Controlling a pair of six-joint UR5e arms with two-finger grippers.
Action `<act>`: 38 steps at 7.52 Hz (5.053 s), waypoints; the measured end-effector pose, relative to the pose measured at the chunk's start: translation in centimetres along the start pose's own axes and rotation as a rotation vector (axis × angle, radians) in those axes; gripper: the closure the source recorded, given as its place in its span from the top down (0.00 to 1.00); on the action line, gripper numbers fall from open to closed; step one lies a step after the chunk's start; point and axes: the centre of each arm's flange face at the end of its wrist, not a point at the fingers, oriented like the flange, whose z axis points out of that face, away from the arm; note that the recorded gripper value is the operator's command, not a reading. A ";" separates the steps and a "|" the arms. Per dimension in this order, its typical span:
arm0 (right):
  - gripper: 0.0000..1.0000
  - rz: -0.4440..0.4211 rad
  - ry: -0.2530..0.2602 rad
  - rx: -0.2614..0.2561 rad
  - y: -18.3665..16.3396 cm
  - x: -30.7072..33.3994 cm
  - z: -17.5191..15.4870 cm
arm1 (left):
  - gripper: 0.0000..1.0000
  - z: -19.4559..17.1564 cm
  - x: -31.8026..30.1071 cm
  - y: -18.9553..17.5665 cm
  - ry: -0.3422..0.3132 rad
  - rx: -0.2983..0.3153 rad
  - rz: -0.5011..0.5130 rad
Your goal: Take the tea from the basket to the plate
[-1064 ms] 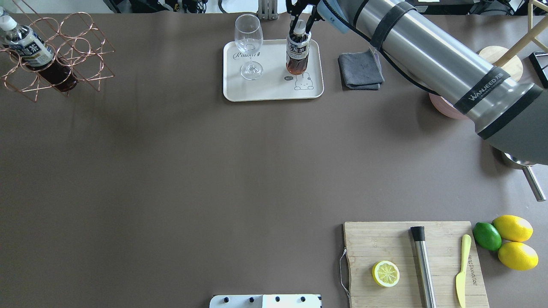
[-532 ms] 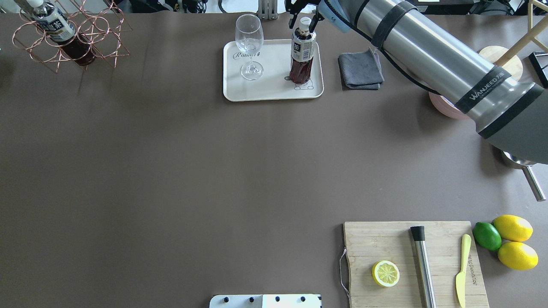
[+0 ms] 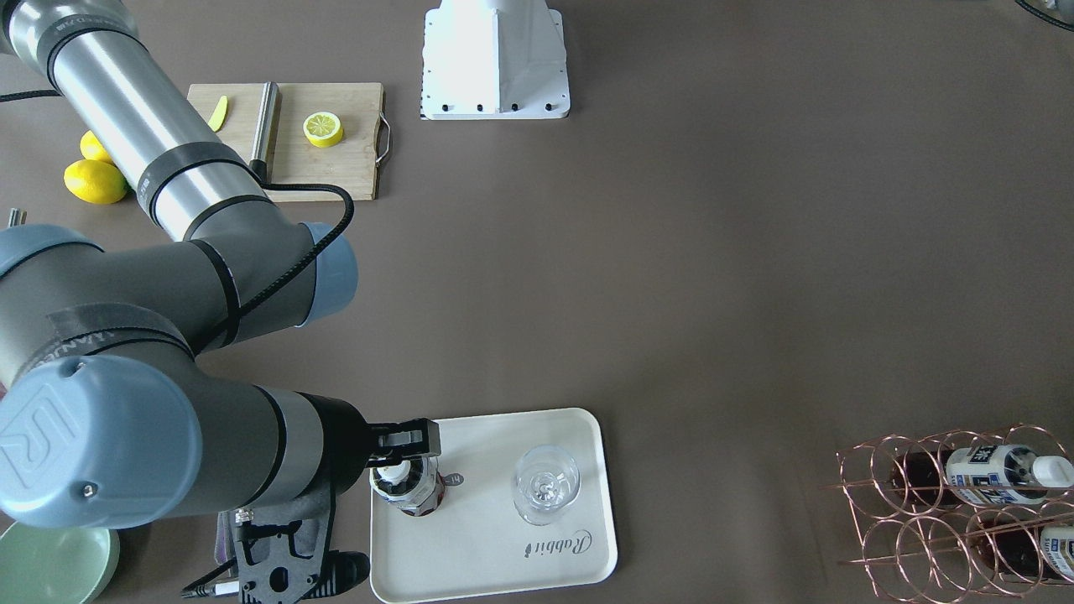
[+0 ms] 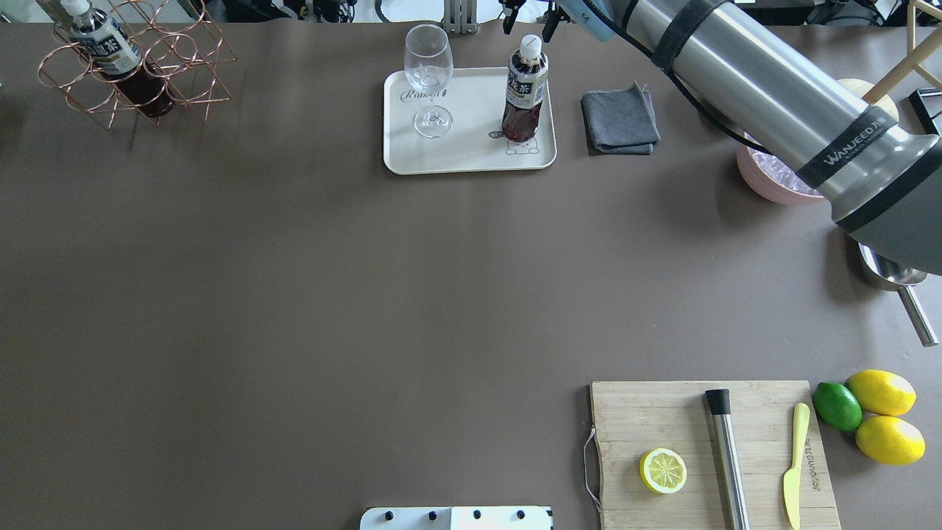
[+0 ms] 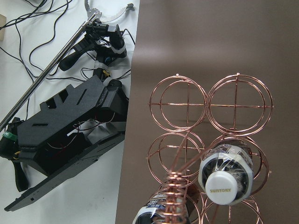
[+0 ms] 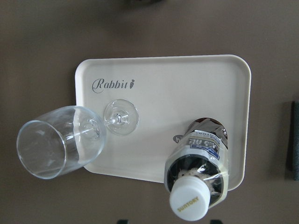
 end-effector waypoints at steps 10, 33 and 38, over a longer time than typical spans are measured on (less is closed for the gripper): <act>0.99 -0.083 0.330 0.012 20.4 28.0 -1.6 | 0.98 2.7 1.5 -2.0 0.037 0.006 0.018; 0.99 0.246 0.355 -0.034 39.0 60.6 -11.8 | 0.98 3.6 18.6 20.3 0.118 -0.123 -1.464; 0.99 0.262 0.360 -0.034 39.1 61.2 -11.8 | 0.98 1.6 25.6 31.1 0.169 -0.259 -1.582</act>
